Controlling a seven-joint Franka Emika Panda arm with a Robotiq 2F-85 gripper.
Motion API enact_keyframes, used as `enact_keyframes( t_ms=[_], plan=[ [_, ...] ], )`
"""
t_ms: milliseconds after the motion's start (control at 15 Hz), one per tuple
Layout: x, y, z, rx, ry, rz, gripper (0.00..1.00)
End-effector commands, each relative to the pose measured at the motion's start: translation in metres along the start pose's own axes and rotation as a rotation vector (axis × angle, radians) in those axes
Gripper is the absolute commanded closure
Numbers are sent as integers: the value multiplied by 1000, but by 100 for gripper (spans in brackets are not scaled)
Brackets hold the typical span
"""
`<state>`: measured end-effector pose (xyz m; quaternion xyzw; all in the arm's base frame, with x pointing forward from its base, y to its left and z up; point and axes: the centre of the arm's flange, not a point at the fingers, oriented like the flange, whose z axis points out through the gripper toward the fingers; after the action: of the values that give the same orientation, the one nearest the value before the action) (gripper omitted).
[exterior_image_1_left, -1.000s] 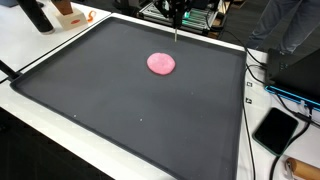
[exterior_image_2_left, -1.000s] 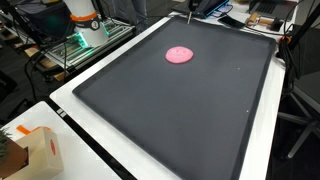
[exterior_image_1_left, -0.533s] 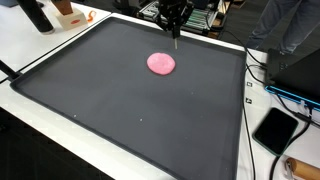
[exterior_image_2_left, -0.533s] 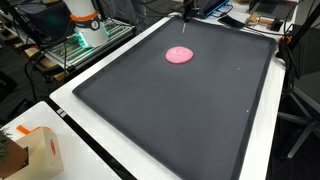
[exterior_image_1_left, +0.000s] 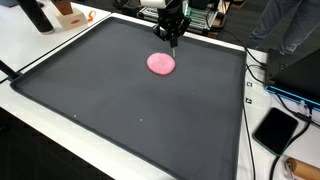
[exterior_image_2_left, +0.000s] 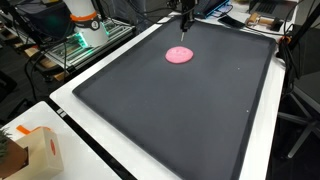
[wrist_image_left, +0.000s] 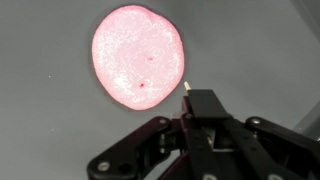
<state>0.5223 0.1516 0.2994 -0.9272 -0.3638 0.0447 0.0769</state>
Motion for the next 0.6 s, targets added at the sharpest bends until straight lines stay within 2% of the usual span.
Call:
enact_keyframes(
  t_ms=[0, 533],
  plan=[
    [-3, 0, 18, -26, 8, 38, 97],
    [1, 4, 38, -85, -9, 75, 97]
  ],
)
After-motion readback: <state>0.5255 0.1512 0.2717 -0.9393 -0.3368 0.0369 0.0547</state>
